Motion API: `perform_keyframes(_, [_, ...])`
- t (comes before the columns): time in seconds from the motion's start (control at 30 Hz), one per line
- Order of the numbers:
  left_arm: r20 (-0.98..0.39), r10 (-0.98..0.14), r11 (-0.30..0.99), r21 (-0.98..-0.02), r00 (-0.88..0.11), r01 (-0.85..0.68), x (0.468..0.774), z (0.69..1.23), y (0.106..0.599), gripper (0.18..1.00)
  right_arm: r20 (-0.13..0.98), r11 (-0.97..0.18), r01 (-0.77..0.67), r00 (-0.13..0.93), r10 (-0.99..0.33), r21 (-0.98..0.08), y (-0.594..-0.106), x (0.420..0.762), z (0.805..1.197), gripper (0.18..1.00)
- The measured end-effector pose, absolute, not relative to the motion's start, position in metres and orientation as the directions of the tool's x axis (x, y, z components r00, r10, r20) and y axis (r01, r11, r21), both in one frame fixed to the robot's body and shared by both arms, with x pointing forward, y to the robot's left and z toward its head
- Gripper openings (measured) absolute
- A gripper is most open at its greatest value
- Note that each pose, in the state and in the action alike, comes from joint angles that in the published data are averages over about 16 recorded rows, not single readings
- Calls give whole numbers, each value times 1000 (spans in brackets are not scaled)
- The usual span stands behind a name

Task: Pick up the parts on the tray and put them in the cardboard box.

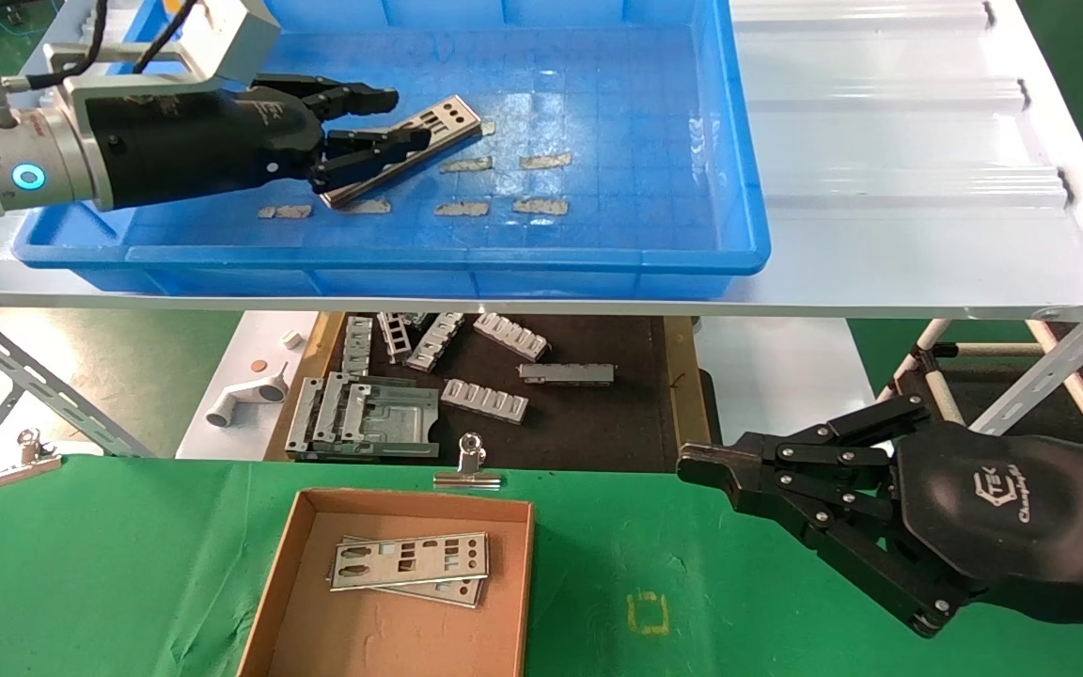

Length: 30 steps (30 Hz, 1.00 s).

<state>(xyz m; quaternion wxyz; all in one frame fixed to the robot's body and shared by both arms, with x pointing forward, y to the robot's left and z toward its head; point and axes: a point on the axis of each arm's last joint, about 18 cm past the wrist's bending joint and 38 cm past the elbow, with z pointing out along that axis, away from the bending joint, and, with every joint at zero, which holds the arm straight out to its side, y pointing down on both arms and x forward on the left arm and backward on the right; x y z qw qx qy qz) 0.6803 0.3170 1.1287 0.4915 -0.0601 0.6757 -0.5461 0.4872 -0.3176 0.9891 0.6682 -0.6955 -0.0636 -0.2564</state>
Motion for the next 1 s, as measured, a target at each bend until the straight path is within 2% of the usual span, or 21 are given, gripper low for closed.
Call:
perform_keyframes(0.33, [-601, -613, 395, -796, -513, 459, 680, 1126, 316, 383, 442, -99, 431, 860, -254, -897, -318, 487, 989, 191])
perform_keyframes(0.53, [-598, -614, 384, -797, -515, 466, 679, 1128, 316, 306, 442, -99, 431, 860, -254, -897, -318, 487, 989, 191])
perform_keyframes(0.73, [-588, -622, 367, -803, -518, 471, 675, 1138, 316, 290, 442, -99, 431, 860, -254, -897, -318, 487, 989, 191])
perform_keyframes(1.0, [-564, -667, 360, -816, -488, 452, 677, 1155, 320, 353, 442, -99, 431, 860, -254, -897, -318, 487, 989, 191])
